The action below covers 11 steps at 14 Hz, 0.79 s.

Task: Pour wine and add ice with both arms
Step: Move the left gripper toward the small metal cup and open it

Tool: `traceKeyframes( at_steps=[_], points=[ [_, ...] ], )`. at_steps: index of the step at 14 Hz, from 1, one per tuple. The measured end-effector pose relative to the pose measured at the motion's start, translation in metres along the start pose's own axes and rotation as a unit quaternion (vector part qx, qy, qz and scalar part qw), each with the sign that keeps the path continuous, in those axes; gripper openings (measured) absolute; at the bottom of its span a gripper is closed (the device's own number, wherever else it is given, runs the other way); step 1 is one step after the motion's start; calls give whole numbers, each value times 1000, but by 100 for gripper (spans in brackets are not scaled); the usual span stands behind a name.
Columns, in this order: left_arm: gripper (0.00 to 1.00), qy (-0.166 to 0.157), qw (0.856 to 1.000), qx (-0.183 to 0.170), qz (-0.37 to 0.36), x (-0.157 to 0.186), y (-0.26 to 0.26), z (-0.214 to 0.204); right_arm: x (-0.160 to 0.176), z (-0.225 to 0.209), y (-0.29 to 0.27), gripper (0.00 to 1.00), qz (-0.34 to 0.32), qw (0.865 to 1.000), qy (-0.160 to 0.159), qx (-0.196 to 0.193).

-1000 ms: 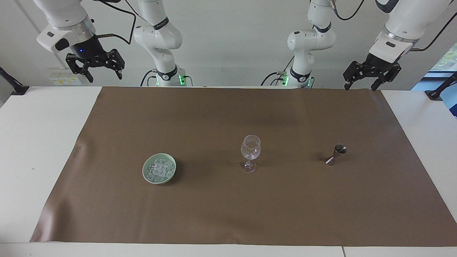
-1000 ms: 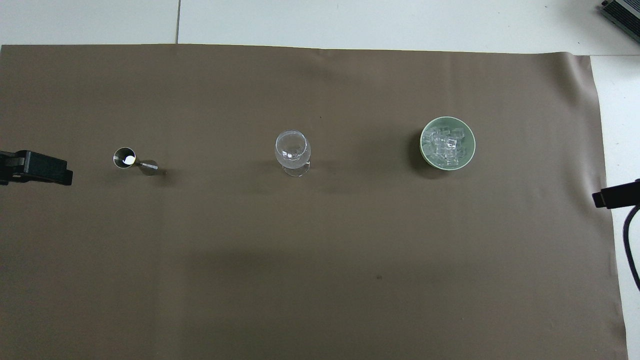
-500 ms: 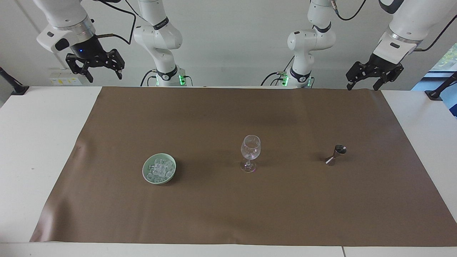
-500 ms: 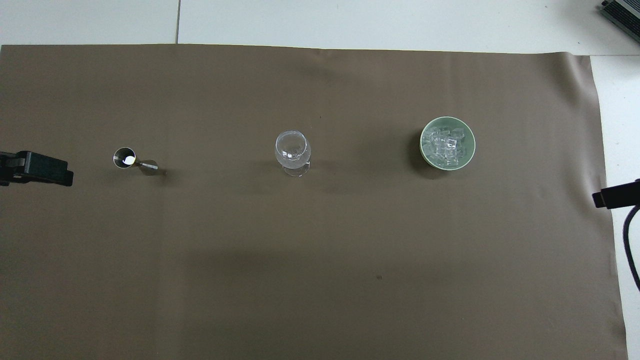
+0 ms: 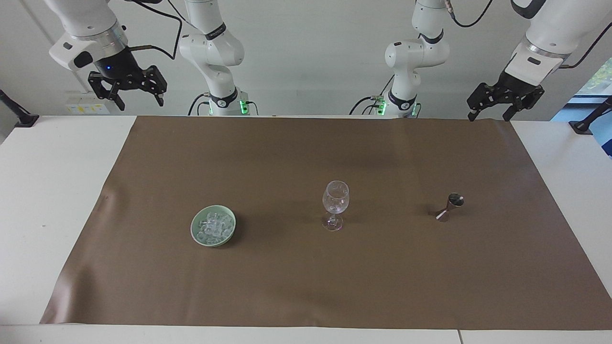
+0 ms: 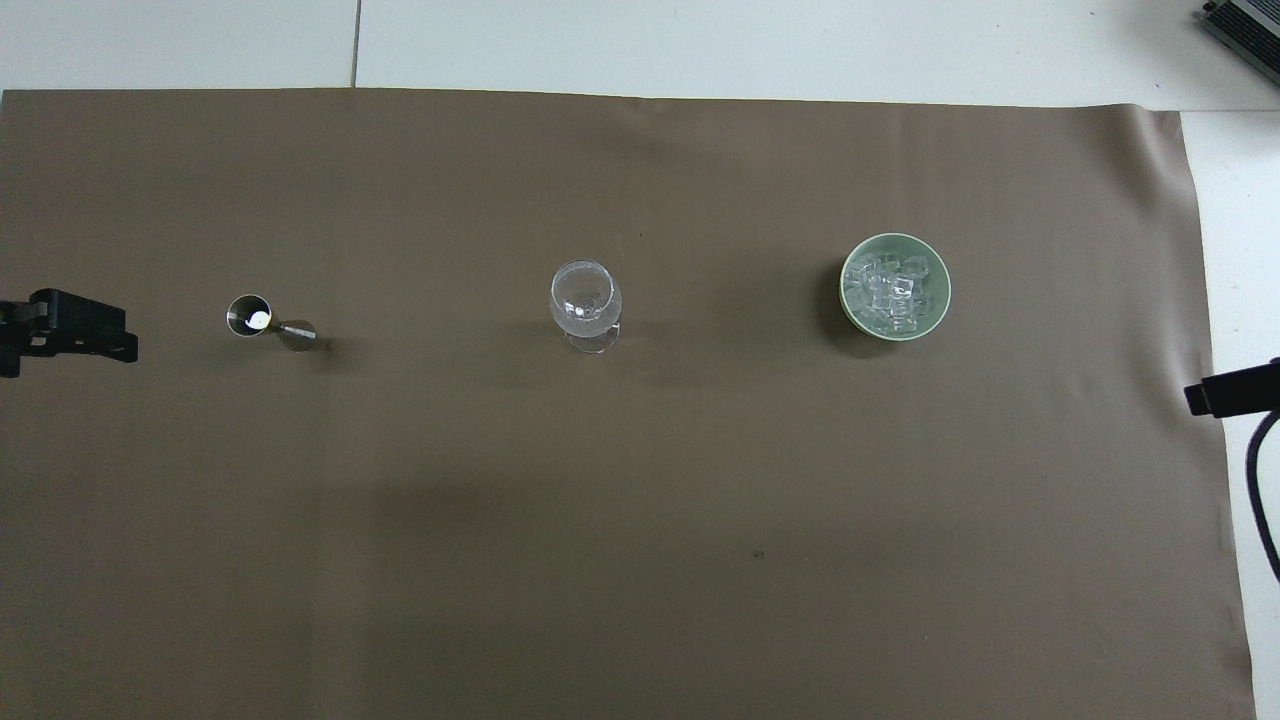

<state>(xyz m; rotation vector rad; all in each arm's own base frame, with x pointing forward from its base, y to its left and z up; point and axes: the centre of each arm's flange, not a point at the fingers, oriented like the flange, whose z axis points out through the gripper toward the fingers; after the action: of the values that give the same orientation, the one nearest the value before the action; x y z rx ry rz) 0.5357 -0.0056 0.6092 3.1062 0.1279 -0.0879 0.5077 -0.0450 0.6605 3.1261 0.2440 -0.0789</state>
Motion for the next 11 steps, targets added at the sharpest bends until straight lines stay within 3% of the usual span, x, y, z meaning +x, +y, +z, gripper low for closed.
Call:
traceKeyframes(
  at_steps=[3, 5, 8, 11],
  points=[
    [100, -18, 999, -11, -36, 9, -5, 33, 0, 0, 0, 100, 0, 1000, 0, 0],
    [100, -38, 994, -36, -93, 13, -12, 51, 0, 0, 0, 100, 0, 1000, 0, 0],
    [100, -57, 979, -74, -179, 14, -34, 66, 0, 0, 0, 100, 0, 1000, 0, 0],
    [100, -80, 954, -104, -268, 14, -51, 78, 0, 0, 0, 100, 0, 1000, 0, 0]
  ],
)
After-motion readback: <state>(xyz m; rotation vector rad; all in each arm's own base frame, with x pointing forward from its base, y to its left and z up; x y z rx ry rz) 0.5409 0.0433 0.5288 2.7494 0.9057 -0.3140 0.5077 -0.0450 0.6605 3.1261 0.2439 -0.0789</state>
